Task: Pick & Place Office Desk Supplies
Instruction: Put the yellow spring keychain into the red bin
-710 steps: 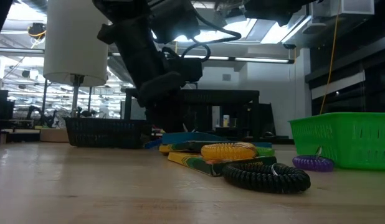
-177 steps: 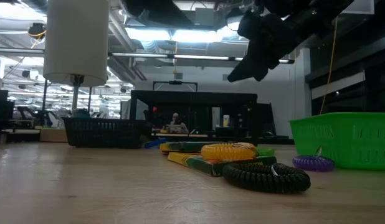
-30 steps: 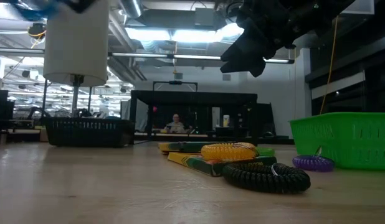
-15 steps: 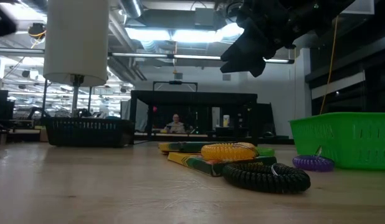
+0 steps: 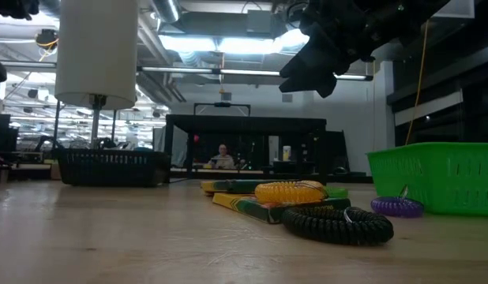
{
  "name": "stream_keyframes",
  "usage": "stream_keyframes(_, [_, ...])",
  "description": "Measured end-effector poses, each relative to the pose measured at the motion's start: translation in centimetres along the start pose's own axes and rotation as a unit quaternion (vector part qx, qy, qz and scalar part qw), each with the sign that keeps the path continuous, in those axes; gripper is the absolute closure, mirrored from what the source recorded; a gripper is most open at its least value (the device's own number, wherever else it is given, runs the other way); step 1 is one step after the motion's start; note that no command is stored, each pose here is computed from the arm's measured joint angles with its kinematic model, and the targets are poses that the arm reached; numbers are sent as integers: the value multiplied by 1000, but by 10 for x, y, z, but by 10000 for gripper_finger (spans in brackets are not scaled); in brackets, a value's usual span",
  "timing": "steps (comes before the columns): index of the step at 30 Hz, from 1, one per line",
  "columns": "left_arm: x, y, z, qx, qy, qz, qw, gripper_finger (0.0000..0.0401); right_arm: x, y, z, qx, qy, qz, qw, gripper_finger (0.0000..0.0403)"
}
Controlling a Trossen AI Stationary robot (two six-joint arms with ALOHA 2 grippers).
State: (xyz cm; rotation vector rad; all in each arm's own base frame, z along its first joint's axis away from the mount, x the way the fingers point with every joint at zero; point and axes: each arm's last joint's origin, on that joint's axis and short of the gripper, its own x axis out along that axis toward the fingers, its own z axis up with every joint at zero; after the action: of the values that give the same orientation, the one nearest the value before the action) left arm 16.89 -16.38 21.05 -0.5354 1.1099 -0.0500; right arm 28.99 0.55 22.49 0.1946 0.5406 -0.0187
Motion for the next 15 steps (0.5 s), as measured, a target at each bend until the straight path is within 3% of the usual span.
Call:
stream_keyframes(8, [-4, -3, 9, 17, -30, -5, 999, 256, 0, 0, 0, 1, 0, 0, 1000, 190])
stream_keyframes(15, [-26, -17, 48, 115, -126, 7, 985, 241, 0, 0, 0, 1, 0, 0, 1000, 190])
